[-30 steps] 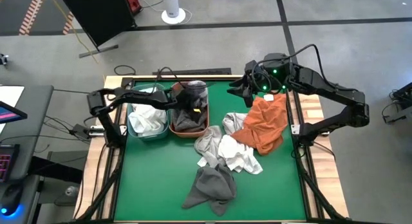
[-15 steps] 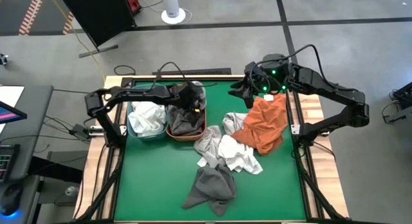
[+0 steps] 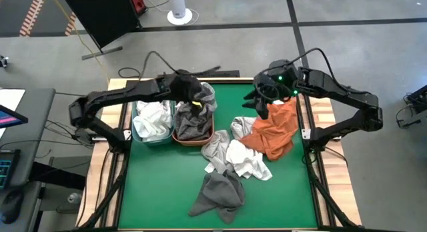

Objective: Sort towels by color in basket
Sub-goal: Put the black towel into the orange bin

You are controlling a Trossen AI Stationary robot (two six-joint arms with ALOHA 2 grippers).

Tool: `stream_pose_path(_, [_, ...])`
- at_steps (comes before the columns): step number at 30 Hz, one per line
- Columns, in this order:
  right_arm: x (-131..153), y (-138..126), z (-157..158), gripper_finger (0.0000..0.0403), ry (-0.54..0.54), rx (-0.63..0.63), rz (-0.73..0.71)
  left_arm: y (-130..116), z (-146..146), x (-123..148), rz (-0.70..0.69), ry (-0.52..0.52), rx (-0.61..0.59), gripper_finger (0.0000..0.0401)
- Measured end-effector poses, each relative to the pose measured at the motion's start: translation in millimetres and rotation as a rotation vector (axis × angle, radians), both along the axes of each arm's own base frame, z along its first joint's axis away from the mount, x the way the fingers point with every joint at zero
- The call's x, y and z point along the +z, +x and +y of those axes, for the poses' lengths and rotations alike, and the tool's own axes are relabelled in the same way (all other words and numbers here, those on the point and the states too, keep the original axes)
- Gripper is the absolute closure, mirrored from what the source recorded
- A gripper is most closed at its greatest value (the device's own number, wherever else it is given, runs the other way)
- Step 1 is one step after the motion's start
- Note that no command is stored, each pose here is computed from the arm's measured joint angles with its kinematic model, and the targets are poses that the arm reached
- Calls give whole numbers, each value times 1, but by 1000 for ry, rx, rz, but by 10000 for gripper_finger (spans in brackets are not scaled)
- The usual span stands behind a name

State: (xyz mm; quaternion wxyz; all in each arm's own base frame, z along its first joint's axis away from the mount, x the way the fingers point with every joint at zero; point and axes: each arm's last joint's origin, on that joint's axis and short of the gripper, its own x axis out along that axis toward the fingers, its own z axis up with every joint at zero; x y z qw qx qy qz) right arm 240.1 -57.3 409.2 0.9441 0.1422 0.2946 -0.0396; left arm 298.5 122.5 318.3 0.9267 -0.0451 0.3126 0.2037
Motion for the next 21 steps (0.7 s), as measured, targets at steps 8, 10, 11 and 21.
stream_pose_path(8, [-12,25,58,203,-51,325,23,-24,-9,34,-121,44,62,131])
stream_pose_path(10, [-22,36,75,203,-47,389,57,-30,-7,40,-151,34,125,131])
stream_pose_path(11, [-27,41,84,203,-44,421,77,-33,-7,42,-171,20,153,131])
stream_pose_path(21, [-92,94,135,203,200,337,334,-52,0,55,-262,-65,192,131])
